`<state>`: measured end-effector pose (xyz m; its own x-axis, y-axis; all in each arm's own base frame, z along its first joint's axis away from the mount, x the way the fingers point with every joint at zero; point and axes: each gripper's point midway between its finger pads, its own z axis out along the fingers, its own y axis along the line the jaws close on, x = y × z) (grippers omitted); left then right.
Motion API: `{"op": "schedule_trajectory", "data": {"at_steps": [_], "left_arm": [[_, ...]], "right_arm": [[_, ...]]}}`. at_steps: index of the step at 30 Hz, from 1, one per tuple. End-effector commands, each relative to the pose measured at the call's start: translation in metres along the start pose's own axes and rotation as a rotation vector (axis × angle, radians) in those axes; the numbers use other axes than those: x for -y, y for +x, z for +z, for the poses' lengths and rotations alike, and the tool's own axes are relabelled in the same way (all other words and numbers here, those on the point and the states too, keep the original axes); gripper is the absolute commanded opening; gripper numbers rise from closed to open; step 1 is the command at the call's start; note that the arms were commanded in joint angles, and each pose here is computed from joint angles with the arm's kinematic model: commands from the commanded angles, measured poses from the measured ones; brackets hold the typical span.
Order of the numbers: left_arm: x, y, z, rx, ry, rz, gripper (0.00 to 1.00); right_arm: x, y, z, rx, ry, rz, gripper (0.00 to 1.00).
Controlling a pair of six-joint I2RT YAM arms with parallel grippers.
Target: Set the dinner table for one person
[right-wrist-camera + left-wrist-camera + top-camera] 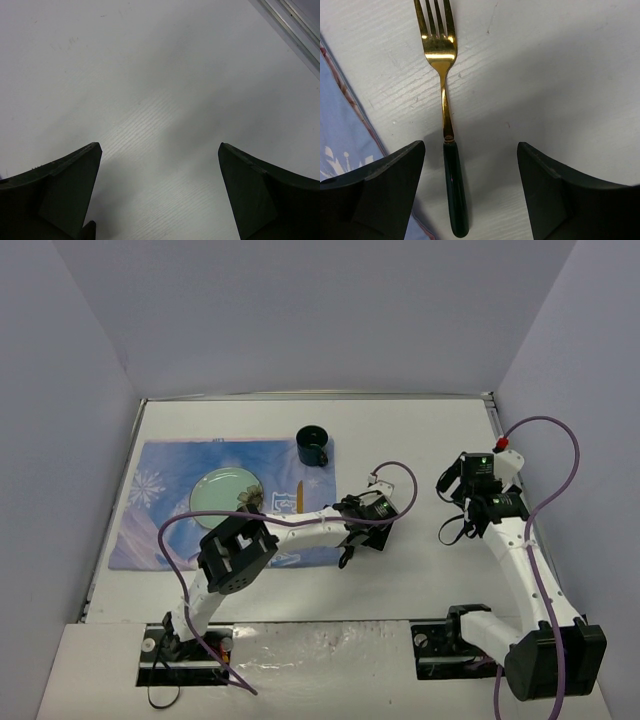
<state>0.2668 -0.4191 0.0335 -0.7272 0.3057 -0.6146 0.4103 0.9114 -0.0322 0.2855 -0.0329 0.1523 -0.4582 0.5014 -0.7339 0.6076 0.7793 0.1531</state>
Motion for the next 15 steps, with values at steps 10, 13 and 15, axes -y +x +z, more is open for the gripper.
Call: {"op": "schedule_trajectory", "data": {"at_steps": [10, 13, 15], "left_arm": [[-0.012, -0.008, 0.006, -0.034, 0.019, -0.035, 0.53], [-0.011, 0.002, 0.009, -0.061, 0.024, -0.032, 0.45], [-0.011, 0.006, 0.010, -0.073, 0.029, -0.031, 0.40]], "right_arm": [[0.003, -0.010, -0.001, 0.028, -0.002, 0.006, 1.00], [0.002, -0.012, -0.001, 0.031, 0.000, 0.009, 1.00], [0.002, -0.013, -0.001, 0.030, -0.001, 0.009, 1.00]]}}
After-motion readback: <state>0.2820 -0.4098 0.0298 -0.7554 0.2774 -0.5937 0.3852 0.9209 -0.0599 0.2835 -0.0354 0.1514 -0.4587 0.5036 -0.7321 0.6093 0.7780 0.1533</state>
